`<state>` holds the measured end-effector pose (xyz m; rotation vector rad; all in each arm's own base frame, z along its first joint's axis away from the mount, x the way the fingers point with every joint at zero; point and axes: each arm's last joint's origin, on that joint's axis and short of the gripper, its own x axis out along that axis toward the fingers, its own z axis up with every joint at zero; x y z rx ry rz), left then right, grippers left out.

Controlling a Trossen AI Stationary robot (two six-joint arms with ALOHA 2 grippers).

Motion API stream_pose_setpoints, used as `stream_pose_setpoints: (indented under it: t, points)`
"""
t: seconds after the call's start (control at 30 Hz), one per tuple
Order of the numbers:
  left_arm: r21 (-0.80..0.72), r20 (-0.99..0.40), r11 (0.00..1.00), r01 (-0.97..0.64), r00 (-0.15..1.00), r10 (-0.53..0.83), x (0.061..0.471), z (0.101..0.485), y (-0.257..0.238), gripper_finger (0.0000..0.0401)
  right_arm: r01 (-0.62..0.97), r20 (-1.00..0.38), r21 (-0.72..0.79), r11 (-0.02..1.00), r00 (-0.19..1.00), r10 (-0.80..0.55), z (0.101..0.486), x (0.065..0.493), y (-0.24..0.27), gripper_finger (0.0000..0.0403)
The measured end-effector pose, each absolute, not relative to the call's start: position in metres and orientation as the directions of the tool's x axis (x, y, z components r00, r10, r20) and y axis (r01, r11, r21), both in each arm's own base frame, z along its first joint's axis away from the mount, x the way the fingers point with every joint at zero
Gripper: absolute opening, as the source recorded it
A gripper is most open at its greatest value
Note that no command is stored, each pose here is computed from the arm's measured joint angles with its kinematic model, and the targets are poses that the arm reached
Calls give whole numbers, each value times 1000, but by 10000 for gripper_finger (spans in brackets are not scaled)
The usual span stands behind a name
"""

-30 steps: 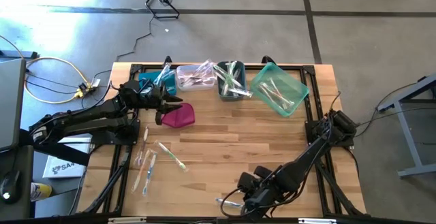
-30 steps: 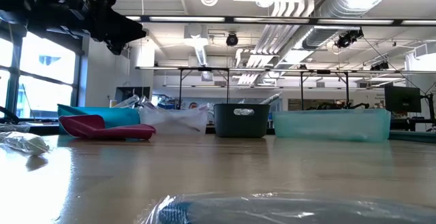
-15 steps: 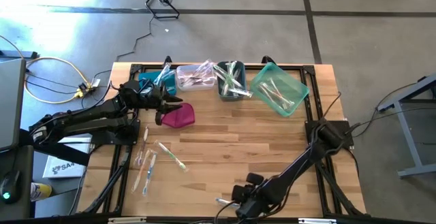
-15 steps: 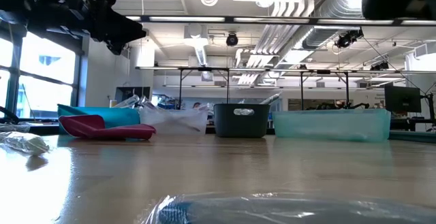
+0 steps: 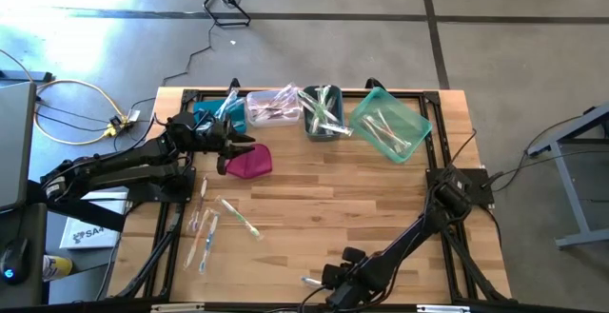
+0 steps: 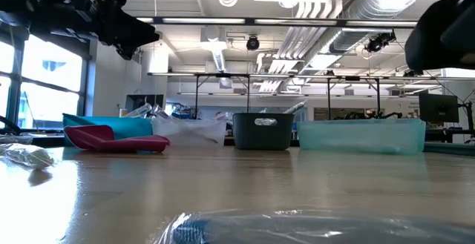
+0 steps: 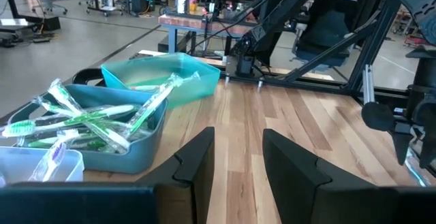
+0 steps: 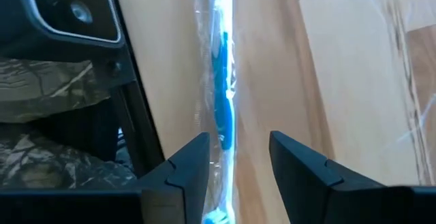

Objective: Pick & Place Toothbrushes
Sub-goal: Put the blue toothbrush into the blue bin

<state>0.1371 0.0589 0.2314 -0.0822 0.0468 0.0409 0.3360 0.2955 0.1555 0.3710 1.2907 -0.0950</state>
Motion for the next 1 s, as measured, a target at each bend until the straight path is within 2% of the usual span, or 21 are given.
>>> stream_pose_setpoints:
  t: [0.63, 1.0]
  points:
    - [-81, -48, 996, -42, 998, 38, 137, 231, 59, 122, 308, -944, 232, 923, 301, 136, 137, 331, 298, 142]
    - [-82, -48, 996, -42, 998, 38, 137, 231, 59, 122, 347, -961, 138, 928, 274, 41, 134, 331, 286, 49]
